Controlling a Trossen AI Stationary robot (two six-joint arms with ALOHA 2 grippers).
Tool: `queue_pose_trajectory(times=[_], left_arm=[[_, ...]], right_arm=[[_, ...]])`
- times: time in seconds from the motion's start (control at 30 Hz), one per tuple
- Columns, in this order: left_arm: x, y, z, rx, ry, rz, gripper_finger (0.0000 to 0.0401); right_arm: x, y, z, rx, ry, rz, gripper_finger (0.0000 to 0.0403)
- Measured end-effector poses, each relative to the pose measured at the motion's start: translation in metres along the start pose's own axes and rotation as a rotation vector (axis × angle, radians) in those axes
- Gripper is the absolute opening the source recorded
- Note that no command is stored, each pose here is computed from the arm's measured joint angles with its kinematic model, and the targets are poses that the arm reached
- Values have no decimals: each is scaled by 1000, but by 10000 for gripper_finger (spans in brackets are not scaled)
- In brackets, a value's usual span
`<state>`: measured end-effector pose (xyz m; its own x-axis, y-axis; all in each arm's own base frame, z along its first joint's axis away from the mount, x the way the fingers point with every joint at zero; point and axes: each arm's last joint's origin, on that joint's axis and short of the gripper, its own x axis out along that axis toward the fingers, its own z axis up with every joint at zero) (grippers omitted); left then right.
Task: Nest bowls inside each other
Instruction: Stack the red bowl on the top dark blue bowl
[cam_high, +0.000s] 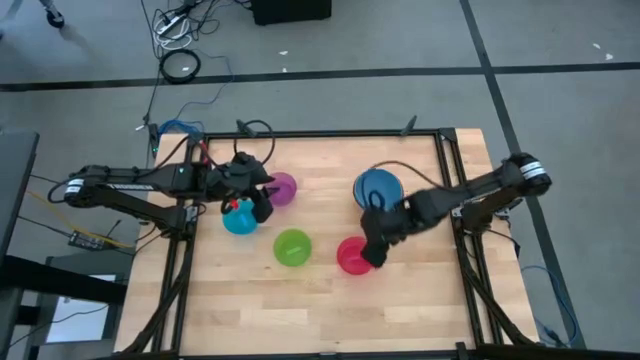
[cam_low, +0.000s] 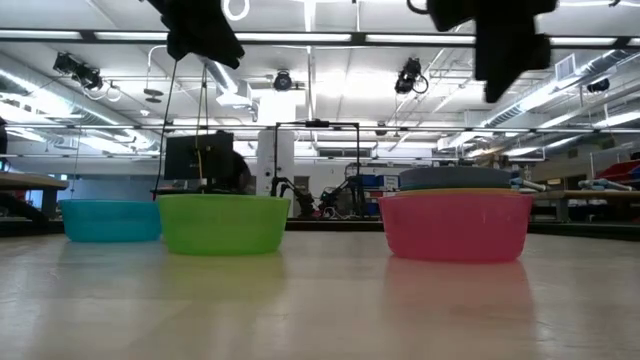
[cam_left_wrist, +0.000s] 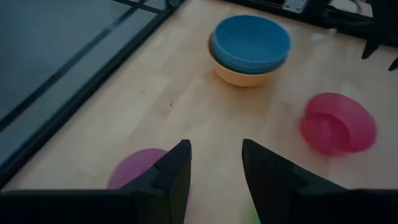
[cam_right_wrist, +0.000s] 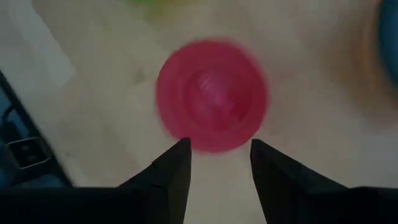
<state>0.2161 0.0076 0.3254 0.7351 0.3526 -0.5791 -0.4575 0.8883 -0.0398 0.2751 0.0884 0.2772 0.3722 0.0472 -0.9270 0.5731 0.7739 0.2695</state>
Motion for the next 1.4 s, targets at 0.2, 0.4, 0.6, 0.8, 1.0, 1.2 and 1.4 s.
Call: queue_pose_trajectory(times=[0.2, 0.4, 0.6, 0.8, 1.0, 1.2, 1.4], left_arm=[[-3, -9, -3, 5, 21, -85, 152], [-8, -20, -7, 39, 31, -146, 152], [-12, -28, -11, 70, 42, -177, 152], [-15, -33, -15, 97, 58, -195, 152], [-16, -35, -16, 103, 57, -206, 152], [-16, -35, -16, 101, 49, -190, 152], [-16, -35, -16, 95, 49, -188, 152]], right_arm=[[31, 23, -19, 141, -31, -72, 154], [72, 20, -14, 257, -42, -227, 153], [100, 12, -5, 299, -21, -311, 153], [105, 9, -2, 312, -25, -327, 153], [87, 7, -2, 324, -73, -330, 152], [85, 3, -5, 312, -46, -379, 152], [87, 4, -6, 317, -43, -381, 151]])
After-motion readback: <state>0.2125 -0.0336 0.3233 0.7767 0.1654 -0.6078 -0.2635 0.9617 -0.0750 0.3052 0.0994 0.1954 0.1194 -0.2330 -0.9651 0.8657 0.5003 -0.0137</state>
